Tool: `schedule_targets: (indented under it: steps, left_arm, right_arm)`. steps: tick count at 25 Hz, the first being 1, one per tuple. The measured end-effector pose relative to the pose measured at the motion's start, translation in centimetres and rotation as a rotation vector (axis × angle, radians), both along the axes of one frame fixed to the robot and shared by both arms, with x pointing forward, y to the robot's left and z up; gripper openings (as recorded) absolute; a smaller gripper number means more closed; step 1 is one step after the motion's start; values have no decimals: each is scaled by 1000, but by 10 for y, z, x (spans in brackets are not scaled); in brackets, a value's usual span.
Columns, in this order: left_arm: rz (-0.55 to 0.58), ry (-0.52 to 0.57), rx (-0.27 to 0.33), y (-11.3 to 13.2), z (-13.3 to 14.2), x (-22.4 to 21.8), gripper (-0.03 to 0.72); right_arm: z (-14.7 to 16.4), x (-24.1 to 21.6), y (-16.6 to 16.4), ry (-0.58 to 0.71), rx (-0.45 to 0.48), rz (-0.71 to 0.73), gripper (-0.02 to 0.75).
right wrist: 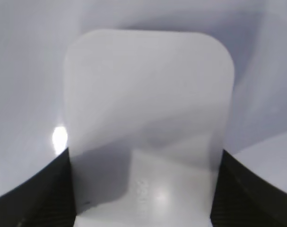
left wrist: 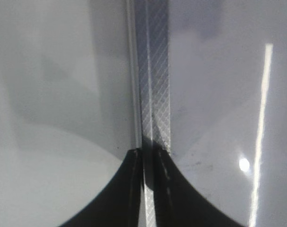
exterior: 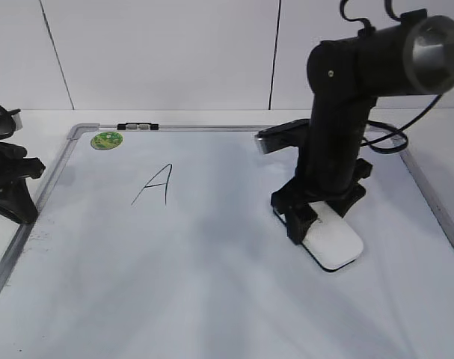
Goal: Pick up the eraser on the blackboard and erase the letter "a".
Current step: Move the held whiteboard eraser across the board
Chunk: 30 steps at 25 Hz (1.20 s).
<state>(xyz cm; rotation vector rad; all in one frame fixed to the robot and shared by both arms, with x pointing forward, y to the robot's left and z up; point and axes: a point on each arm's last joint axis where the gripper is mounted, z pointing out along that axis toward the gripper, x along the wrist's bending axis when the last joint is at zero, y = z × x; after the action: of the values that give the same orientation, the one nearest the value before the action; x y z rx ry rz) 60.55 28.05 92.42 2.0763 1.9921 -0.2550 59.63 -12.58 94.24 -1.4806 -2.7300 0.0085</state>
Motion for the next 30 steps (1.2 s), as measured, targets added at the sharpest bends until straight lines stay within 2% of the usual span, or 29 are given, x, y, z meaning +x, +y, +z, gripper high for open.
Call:
schedule_targets:
  steps: [7, 13, 20, 30]
  left_arm:
    - [0, 0, 0, 0, 0, 0, 35]
    - [0, 0, 0, 0, 0, 0, 35]
    - [0, 0, 0, 0, 0, 0, 35]
    - [-1, 0, 1, 0, 0, 0, 35]
  right_arm:
    - [1, 22, -57, -28, -59, -170, 555]
    - [11, 22, -65, -50, -65, -183, 554]
    - [52, 15, -84, -125, -68, -211, 554]
    - [54, 23, -158, -90, -46, -433, 554]
